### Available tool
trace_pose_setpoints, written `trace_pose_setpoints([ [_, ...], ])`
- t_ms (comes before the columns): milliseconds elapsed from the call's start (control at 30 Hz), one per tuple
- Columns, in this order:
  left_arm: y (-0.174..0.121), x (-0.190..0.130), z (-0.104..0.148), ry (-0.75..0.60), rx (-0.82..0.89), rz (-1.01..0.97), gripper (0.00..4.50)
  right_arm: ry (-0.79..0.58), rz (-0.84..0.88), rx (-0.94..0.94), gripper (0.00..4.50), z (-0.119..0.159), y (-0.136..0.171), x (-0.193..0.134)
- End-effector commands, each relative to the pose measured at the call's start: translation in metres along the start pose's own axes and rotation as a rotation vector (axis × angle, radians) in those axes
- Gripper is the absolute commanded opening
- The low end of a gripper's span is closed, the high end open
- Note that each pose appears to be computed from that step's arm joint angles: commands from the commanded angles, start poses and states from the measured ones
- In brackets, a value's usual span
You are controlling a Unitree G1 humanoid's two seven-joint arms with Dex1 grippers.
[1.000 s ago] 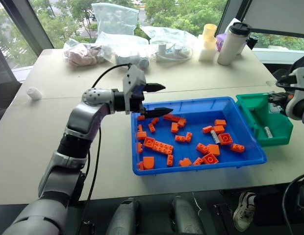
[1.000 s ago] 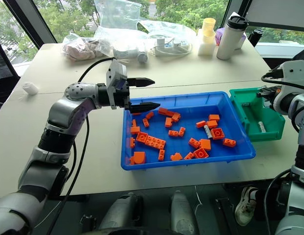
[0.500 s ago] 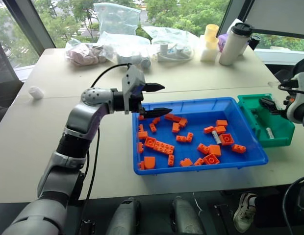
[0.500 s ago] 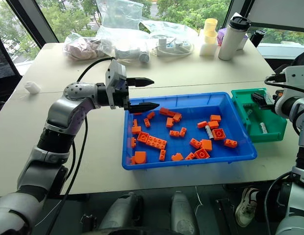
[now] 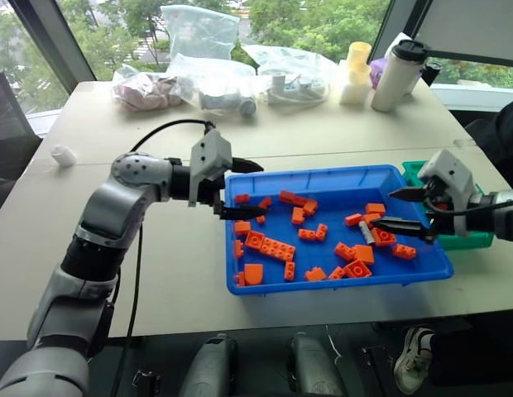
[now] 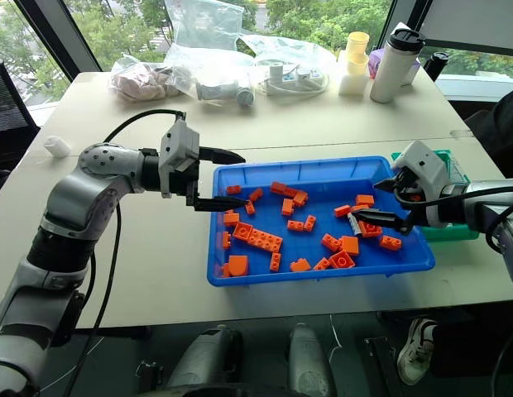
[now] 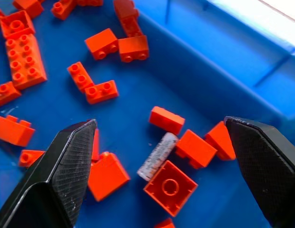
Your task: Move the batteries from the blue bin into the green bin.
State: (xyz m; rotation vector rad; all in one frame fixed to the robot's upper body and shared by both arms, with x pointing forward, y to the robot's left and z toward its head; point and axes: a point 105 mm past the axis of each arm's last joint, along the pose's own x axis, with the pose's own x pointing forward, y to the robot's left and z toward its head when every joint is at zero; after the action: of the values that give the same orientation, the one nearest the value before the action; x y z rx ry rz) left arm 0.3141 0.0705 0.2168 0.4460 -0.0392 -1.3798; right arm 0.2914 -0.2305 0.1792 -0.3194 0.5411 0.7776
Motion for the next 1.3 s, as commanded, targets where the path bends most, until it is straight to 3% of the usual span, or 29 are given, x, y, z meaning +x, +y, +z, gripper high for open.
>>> trace_pose_setpoints([
  [33,-0.001,-0.002,0.006,-0.005,0.032,0.025,4.50,0.030,0.000,0.073,4.44,-0.002,0.004,0.006],
  [600,0.002,-0.003,0.000,-0.007,0.021,0.089,4.50,0.202,0.002,0.151,4.44,-0.036,0.003,0.029],
  [833,0.001,-0.002,-0.002,0.002,0.027,0.096,4.50,0.223,-0.060,0.184,4.44,-0.040,-0.012,0.041],
  [933,0.001,-0.003,-0.003,0.004,0.027,0.100,4.50,0.228,-0.086,0.186,3.54,-0.041,-0.017,0.044],
  [1133,-0.001,-0.003,-0.003,0.007,0.027,0.090,4.50,0.239,-0.068,0.165,0.37,-0.042,-0.013,0.045],
  [1167,-0.001,-0.003,-0.003,0.011,0.026,0.084,4.50,0.240,-0.049,0.156,0.03,-0.042,-0.010,0.045],
  [1300,-0.003,-0.004,-0.005,0.021,0.027,0.072,4.50,0.239,-0.031,0.144,0.01,-0.041,-0.005,0.044],
])
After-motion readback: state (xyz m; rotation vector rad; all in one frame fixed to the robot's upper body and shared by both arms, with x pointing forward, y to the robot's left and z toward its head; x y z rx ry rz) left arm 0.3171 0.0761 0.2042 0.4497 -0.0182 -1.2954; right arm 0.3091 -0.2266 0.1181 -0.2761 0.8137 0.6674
